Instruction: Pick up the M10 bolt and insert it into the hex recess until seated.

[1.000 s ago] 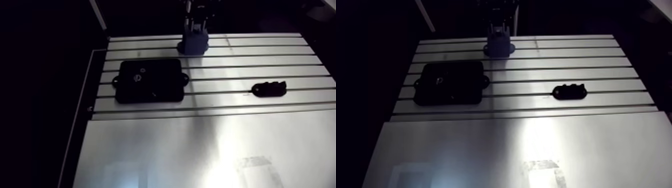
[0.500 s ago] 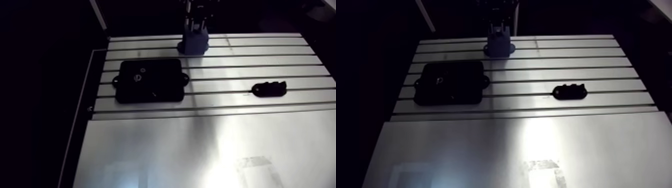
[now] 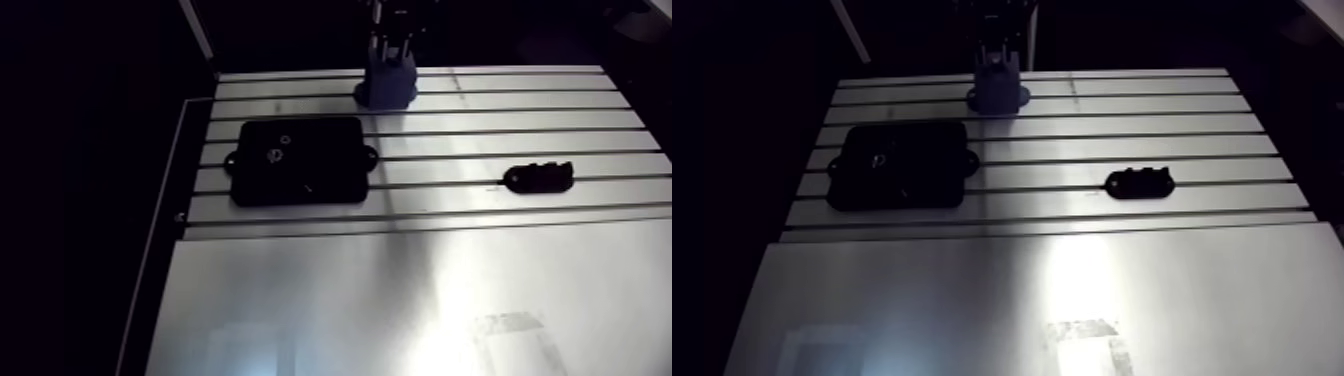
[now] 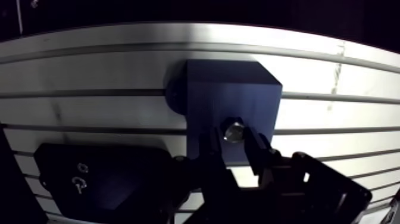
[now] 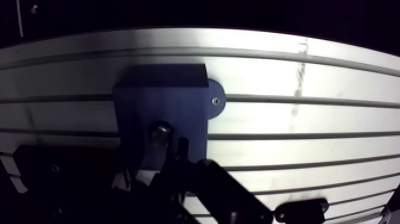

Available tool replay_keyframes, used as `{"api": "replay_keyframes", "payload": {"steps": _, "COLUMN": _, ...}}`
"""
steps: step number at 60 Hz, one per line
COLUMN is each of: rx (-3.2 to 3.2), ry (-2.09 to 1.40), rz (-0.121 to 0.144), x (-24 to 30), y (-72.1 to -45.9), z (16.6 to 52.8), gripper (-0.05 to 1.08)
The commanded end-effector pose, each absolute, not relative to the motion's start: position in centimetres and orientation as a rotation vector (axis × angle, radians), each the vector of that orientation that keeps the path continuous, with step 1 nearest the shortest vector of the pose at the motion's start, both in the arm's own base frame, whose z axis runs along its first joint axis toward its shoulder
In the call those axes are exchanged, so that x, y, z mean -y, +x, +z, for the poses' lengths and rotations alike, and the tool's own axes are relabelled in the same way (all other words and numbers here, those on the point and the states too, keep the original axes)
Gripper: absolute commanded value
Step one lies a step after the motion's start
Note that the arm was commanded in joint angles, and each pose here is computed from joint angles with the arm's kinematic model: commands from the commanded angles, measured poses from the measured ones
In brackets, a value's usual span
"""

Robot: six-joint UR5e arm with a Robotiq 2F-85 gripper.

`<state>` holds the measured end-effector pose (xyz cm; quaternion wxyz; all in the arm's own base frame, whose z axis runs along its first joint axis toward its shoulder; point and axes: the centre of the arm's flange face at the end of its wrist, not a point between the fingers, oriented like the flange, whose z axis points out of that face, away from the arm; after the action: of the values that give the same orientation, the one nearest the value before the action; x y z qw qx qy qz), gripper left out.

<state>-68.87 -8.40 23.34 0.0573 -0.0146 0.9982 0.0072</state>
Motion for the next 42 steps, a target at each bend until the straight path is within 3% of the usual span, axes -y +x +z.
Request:
{"api": "replay_keyframes", "payload": {"steps": 1, "rx": -3.027, "ry": -0.045, "rz": 0.022, "x": 8.36, "y": -68.95, "z": 23.28, "gripper": 0.63}}
{"api": "replay_keyframes", "payload": {"steps": 42, "rx": -3.027, "ry": -0.066, "rz": 0.02, "x": 8.23, "y": -69.42, "z": 23.02, "gripper": 0.63}}
